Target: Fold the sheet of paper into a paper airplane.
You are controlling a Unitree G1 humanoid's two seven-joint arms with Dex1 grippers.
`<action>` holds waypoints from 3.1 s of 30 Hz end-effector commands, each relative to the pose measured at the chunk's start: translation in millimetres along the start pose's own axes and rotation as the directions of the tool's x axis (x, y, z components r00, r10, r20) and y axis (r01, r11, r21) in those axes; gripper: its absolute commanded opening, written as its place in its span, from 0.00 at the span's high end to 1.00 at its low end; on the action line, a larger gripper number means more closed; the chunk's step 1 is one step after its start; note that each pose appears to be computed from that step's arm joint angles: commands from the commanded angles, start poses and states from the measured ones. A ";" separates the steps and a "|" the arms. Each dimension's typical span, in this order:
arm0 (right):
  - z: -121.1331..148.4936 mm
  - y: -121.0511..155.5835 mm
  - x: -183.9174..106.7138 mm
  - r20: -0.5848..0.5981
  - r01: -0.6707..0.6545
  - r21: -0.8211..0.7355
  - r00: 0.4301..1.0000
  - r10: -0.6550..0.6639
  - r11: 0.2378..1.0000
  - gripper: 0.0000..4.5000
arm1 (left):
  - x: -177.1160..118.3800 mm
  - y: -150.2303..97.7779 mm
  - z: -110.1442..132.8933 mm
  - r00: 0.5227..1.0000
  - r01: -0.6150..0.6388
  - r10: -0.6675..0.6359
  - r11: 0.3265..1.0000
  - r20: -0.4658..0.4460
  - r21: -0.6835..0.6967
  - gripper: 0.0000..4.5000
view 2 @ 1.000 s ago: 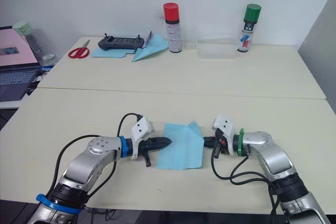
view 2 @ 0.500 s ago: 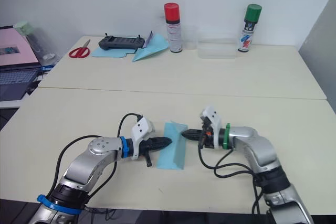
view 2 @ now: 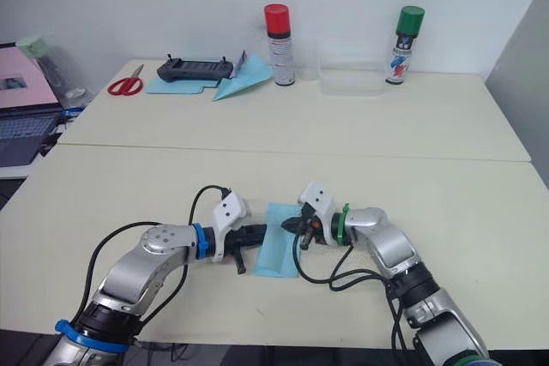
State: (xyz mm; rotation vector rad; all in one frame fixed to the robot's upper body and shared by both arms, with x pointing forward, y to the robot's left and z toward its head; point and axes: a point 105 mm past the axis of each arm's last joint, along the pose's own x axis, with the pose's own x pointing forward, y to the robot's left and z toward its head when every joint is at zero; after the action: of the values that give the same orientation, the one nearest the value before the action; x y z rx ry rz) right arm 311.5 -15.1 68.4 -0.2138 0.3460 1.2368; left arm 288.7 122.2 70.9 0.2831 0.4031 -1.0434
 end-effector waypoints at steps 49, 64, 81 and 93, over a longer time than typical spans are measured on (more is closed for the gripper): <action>24.7 -35.6 -43.3 0.239 0.191 0.008 0.953 -0.187 0.982 1.00 | 10.5 -1.6 -14.8 0.997 0.016 -0.012 0.999 -0.071 0.049 1.00; -52.9 20.4 -31.4 -0.119 -0.088 0.004 0.989 0.088 0.996 1.00 | 13.6 -0.6 -11.8 0.997 0.030 -0.024 0.997 -0.077 0.067 1.00; -36.7 29.2 -40.9 -0.081 -0.139 0.039 0.987 0.142 0.990 1.00 | 15.9 -22.2 -10.9 0.993 0.099 -0.096 0.995 -0.070 0.034 1.00; -12.9 24.8 -37.5 0.074 -0.070 0.172 0.996 0.058 0.983 1.00 | 16.7 -33.1 -13.4 0.984 0.157 -0.157 0.988 -0.089 -0.007 1.00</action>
State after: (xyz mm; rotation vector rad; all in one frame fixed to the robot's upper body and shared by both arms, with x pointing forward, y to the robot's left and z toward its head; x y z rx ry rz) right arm 281.2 -50.0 69.1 -0.0241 0.4108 1.2444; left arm 271.8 99.6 68.0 0.3157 0.4286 -1.1766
